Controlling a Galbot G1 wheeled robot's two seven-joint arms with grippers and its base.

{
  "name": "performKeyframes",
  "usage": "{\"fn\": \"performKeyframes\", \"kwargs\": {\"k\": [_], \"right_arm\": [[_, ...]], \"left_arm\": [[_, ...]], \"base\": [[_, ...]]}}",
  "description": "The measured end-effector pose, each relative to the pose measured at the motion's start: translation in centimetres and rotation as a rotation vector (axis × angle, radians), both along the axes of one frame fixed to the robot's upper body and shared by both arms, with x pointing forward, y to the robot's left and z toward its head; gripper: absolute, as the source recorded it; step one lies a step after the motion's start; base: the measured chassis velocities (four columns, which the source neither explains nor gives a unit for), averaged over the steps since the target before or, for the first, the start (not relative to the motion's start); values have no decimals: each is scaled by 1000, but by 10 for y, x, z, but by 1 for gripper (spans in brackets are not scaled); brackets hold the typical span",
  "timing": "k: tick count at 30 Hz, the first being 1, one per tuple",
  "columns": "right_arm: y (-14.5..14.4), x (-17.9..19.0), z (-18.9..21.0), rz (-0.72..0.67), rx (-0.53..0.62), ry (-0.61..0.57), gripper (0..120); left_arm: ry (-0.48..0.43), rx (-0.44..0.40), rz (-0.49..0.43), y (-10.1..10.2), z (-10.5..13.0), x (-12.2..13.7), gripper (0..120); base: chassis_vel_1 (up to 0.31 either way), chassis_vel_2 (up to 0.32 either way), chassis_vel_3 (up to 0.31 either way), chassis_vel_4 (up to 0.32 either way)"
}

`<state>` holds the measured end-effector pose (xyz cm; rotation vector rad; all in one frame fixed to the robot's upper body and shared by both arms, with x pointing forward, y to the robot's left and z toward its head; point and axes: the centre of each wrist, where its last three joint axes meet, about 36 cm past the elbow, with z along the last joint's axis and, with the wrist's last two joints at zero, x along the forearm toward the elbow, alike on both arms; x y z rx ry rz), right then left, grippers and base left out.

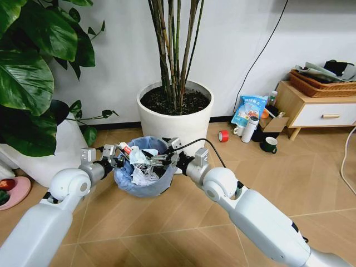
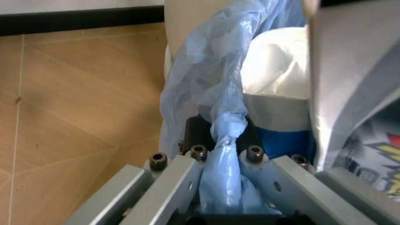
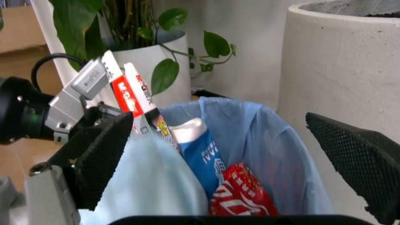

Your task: Pick up the trash bin and place the garbage on the floor into it.

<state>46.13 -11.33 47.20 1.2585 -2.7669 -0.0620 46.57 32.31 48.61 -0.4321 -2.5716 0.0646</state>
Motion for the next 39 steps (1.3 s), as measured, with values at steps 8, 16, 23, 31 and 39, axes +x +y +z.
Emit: {"fn": "performKeyframes", "kwargs": {"k": [8, 16, 23, 31, 39], "right_arm": [[2, 5, 7, 10, -8, -13, 100], [-8, -3, 10, -55, -6, -13, 100], [-53, -22, -15, -206, -65, 21, 100], [-94, -46, -24, -317, -109, 28, 100], [-103, -62, -25, -352, -110, 32, 100]], "left_arm": [[-2, -2, 5, 2, 0, -2, 0], [-4, 18, 39, 10, -8, 0, 0], [1, 25, 54, 16, -13, -6, 0], [0, 23, 60, 15, -15, -11, 0], [0, 23, 60, 12, -15, -12, 0]], "base": [[0, 0, 0, 0], [0, 0, 0, 0], [0, 0, 0, 0], [0, 0, 0, 0], [0, 0, 0, 0]]}}
